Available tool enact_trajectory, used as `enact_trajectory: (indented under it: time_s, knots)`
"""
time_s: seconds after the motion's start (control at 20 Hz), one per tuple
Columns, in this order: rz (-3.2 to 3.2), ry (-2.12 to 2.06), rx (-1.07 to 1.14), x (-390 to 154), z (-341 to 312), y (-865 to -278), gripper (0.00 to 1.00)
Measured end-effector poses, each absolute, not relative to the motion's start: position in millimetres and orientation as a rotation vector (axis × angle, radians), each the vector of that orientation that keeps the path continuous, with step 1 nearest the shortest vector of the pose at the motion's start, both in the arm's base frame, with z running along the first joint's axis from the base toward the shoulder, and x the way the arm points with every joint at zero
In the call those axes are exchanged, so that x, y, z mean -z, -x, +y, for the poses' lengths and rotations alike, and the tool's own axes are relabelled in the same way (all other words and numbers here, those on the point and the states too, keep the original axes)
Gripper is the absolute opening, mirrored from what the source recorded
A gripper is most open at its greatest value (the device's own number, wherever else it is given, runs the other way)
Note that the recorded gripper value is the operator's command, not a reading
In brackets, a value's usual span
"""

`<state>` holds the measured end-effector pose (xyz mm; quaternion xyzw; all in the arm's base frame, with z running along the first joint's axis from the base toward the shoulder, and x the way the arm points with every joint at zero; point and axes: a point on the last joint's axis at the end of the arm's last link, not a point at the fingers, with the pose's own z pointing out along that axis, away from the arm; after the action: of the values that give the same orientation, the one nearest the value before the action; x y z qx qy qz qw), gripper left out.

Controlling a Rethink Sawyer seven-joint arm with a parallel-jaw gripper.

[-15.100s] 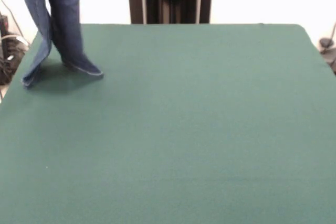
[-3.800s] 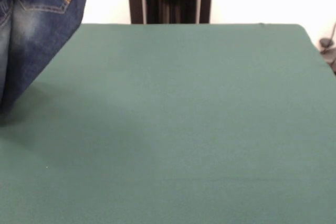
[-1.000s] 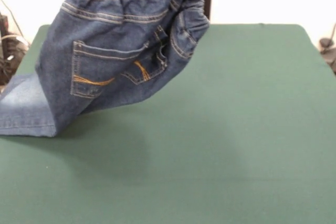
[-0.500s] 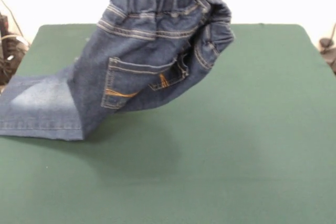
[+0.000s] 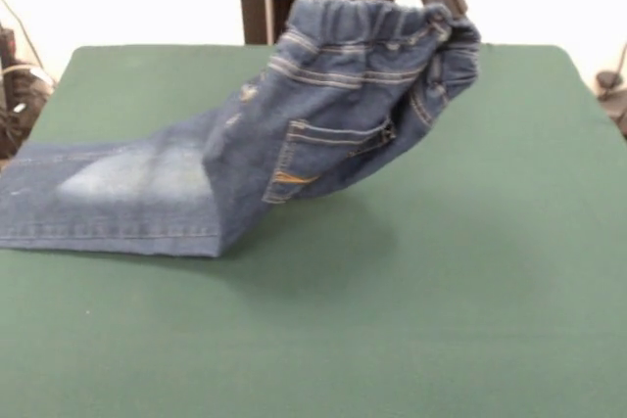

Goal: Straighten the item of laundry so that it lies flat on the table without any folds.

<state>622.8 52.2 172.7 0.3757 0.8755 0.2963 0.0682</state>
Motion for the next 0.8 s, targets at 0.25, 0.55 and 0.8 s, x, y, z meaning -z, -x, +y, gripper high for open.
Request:
enact_trajectory:
  time_s: [0.25,0.55,0.8]
  knots:
    - [2.793,-1.098,-0.777,-159.6,89.4,-607.1,0.00]
    - [2.874,-1.060,-0.661,-142.1,121.2,-602.2,0.00]
    - [2.873,-1.059,-0.592,-130.2,128.5,-609.1,0.00]
